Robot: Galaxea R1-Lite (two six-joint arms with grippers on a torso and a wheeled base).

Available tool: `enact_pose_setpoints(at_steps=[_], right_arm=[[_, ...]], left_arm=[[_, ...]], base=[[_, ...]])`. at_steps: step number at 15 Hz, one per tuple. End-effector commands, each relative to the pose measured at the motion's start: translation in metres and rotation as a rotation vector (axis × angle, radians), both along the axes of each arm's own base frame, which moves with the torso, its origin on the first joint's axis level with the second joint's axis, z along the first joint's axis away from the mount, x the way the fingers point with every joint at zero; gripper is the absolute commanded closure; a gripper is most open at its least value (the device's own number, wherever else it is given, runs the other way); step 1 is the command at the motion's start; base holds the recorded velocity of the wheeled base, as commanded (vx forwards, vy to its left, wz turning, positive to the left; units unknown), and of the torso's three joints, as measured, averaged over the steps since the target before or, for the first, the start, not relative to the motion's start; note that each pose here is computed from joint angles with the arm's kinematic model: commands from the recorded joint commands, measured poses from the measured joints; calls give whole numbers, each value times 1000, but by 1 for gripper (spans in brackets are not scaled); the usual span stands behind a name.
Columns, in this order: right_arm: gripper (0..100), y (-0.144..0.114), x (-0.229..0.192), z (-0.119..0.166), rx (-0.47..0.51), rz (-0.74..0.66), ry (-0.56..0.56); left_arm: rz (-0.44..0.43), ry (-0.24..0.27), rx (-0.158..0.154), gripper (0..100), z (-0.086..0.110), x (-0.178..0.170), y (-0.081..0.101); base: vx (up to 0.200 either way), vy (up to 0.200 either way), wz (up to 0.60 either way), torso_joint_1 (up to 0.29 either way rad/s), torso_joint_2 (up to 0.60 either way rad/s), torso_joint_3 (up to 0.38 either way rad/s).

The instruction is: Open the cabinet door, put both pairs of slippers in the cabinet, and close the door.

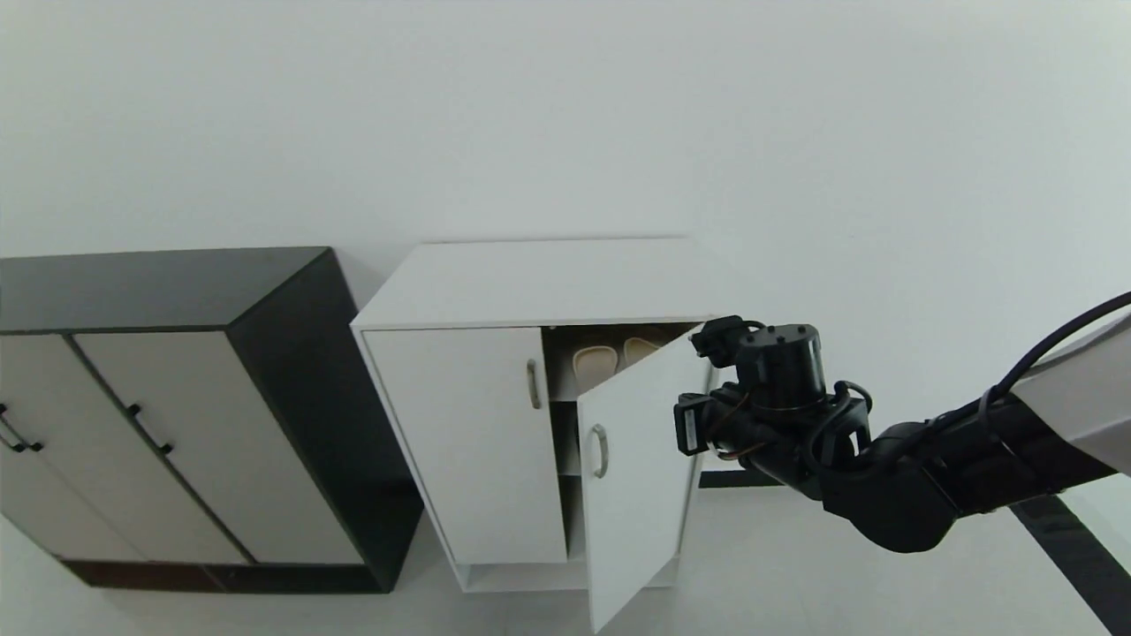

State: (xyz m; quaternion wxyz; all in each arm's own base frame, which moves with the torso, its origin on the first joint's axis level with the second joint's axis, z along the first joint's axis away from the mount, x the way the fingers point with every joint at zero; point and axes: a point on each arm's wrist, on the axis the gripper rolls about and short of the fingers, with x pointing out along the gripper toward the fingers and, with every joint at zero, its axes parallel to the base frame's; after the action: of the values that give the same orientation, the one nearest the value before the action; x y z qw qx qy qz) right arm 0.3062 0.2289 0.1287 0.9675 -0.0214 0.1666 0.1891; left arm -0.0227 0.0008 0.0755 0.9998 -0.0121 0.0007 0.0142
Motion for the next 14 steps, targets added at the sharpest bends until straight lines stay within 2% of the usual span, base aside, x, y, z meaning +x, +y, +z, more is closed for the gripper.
enact_pose_setpoints(at_steps=[1,4,7,9,11,14], right_arm=[[100,0,-2,-2,-1,8,0],[100,-8,-8,-15,4,129,10],[100,-13,-3,-23,11,139,-2],[100,-17,-7,-27,11,172,22],[100,-23,-19,-30,22,288,54],[100,-25,-22,-36,14,309,78]], left_arm=[[1,0,0,100,0,0,0],[1,0,-2,100,0,0,0],[1,0,-2,100,0,0,0],[1,0,0,100,0,0,0],[1,0,0,100,0,0,0],[1,0,0,100,0,0,0]], base=[[0,0,0,0,0,0],[0,0,0,0,0,0],[0,0,0,0,0,0],[200,0,0,-2,5,5],[200,0,0,-10,-5,7],[200,0,0,7,4,1]])
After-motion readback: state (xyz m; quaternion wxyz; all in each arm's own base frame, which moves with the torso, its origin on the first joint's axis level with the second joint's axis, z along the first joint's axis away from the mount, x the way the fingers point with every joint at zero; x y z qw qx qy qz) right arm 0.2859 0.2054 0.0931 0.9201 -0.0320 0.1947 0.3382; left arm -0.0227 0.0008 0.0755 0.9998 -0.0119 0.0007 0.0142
